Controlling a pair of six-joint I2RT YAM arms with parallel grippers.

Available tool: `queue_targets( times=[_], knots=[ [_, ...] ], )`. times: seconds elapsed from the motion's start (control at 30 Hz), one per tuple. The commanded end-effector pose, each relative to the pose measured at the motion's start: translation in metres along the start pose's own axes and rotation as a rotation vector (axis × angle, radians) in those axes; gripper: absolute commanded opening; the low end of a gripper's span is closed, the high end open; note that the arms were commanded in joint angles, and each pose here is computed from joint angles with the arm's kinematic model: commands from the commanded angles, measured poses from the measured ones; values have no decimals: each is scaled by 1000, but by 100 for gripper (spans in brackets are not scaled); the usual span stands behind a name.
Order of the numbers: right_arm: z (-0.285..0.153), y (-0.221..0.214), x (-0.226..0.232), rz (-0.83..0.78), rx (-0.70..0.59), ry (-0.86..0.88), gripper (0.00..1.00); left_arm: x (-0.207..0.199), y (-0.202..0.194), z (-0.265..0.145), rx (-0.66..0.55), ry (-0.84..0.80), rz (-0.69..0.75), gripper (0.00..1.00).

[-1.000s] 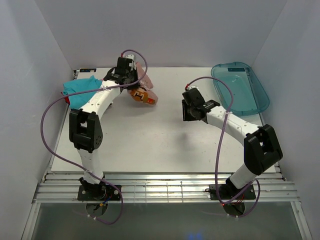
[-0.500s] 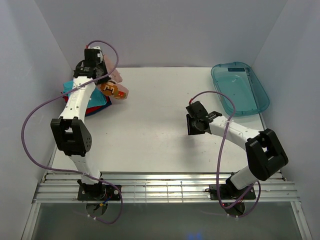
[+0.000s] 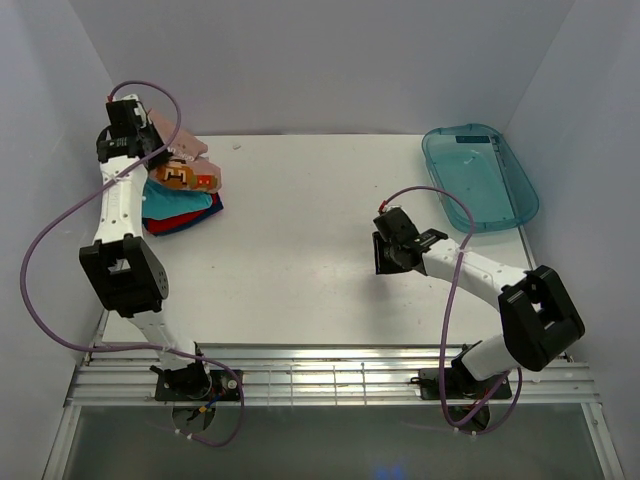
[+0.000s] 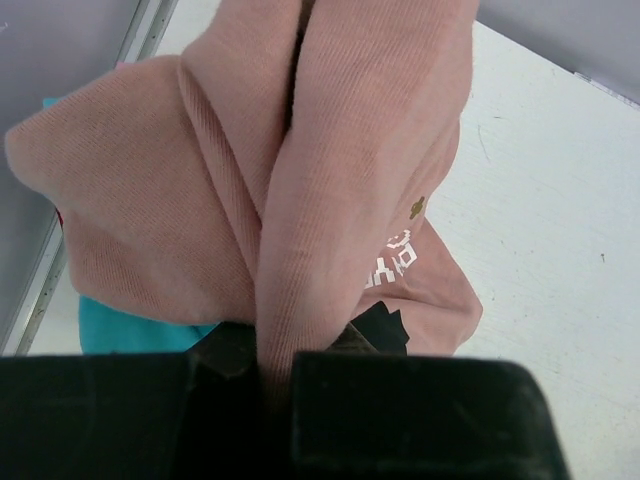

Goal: Fold and stack the t-shirts
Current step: Neatly place the folded tshirt to the corner

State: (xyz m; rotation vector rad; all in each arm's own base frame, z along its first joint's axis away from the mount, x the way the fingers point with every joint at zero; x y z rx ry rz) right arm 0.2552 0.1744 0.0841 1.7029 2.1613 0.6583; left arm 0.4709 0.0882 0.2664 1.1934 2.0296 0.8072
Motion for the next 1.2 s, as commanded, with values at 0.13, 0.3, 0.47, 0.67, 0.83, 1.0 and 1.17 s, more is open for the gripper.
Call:
queue_targets(
  times=[0.13,0.3,0.47,0.67,0.83,1.0,1.17],
  knots=[
    [-10,9,7,11,-43,34,41,51,-7,-7,-47,100,-75,0],
    [-17,12,9,6,-64,46,41,91,-39,14,13,185,-126,2],
    [-25,16,7,3,-88,39,42,101,-43,22,35,261,-158,78],
    [-44,37,5,18,-177,32,45,90,56,-49,-272,304,-177,98],
    [-53,54,7,19,-211,17,44,39,92,-101,-392,120,-139,98],
    [-58,67,4,7,-234,-11,43,-32,38,-111,-348,-50,-30,98],
    [-70,76,-1,6,-254,-59,42,-82,-45,-104,-242,-184,50,98]
  ],
)
Point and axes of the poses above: each gripper's point midway between its finger pads, its own z axis out along the fingers, its own x axis along the line the jaws close on, y = z × x, the point moved 3 cm from there along -z, back along the fingers, and after that the axes turned 4 degrees about -z, right-handed, at the moved point
